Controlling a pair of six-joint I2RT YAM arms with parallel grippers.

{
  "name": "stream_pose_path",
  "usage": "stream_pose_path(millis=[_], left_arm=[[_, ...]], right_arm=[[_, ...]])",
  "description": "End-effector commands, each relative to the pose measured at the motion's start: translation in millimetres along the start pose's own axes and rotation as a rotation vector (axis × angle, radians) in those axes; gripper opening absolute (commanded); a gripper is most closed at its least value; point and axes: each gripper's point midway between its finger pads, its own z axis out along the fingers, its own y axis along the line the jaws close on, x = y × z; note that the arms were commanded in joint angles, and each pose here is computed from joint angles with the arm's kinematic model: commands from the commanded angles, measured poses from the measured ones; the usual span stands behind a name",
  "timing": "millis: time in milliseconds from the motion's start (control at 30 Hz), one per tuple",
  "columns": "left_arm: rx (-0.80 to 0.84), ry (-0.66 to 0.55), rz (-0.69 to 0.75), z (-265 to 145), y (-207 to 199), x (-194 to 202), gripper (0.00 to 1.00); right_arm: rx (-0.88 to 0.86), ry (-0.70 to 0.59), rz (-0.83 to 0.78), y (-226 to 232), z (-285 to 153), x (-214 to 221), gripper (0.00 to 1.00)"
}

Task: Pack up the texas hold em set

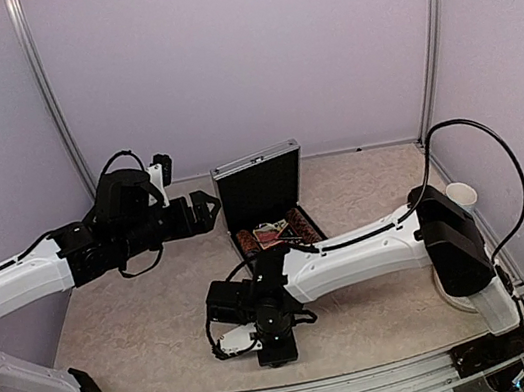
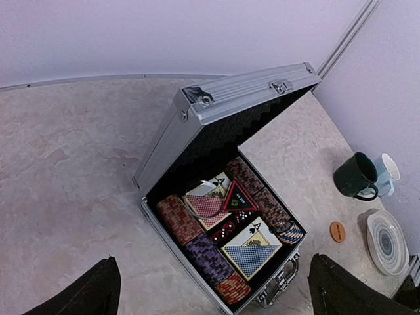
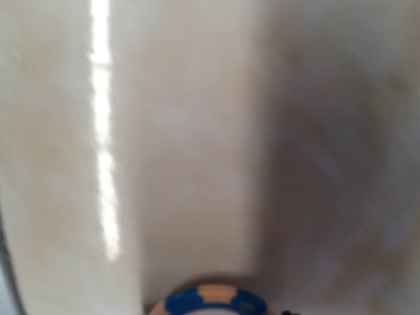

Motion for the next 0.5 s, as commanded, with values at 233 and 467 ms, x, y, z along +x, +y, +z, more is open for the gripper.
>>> stream_pose_path(millis=[233,467], left_arm=[[0.026,0.077,-0.028,14.4,-0.5,28.0,0.99],[0.051,0.128,-0.023,22.7,-10.3,48.3,0.99]], right_arm=[[0.111,-0.078,0.101,-41.5,-47.5,17.7,0.42],[0.139,-0.096,0.137,-55.2,-61.5,28.2,0.43]])
